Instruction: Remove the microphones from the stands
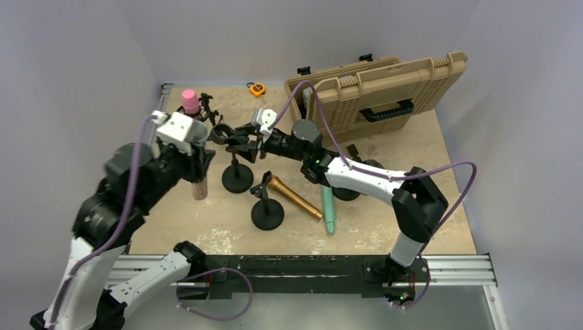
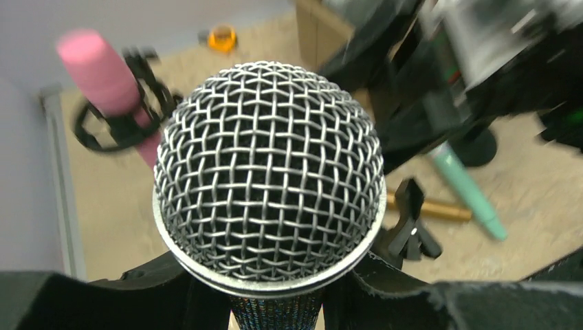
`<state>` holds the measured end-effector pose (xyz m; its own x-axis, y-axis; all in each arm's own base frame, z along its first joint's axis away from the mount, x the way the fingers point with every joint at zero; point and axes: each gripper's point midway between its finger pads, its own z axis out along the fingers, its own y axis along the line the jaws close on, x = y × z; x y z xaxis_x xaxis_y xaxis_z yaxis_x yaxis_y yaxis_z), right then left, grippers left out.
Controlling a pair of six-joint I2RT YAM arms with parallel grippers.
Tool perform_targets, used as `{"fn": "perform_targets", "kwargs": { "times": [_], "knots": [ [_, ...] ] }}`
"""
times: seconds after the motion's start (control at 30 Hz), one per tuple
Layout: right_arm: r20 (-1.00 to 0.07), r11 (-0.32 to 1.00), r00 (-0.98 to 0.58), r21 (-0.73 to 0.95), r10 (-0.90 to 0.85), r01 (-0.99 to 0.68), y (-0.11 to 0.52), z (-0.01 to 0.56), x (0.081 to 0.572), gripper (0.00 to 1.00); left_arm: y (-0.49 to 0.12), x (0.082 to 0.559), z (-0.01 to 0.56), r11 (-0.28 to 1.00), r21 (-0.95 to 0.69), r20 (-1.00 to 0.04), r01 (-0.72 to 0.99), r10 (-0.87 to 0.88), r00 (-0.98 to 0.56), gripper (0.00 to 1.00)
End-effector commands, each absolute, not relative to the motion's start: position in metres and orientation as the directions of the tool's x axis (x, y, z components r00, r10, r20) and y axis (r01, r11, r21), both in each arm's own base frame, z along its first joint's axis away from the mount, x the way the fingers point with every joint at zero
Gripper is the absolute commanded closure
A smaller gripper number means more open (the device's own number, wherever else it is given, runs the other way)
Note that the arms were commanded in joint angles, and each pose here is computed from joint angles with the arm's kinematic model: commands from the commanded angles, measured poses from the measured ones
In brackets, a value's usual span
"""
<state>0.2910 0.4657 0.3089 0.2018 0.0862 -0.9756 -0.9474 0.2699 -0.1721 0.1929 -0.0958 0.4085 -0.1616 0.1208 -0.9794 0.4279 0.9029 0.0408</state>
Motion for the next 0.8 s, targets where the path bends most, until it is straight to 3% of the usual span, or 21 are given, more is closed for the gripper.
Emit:
{"fn": "perform_targets", "kwargs": {
  "times": [0.0,0.17,0.47,0.77],
  "knots": [
    [-0.971,0.393,0.212,-0.154,0.108,-0.907,0.444,0.345,0.31,1.0,-0.089,0.199,0.342,0.953,-0.083,-0.938,0.29,0.023,-0.347,1.0],
    [-0.984,0.447,0.158,-0.107,0.078,-0.888,0.436,0.342,0.32,1.0,-0.095,0.208,0.296,0.967,-0.153,-0.887,0.202,-0.044,-0.459,1.0],
    [-0.985,0.49,0.147,-0.085,0.089,-0.868,0.429,0.356,0.324,1.0,-0.1,0.221,0.241,0.954,-0.298,-0.816,0.018,-0.245,-0.524,1.0],
    [-0.988,0.5,0.131,-0.074,0.078,-0.863,0.431,0.348,0.328,1.0,-0.12,0.239,0.146,0.938,-0.342,-0.673,-0.056,-0.286,-0.682,1.0]
  ]
}}
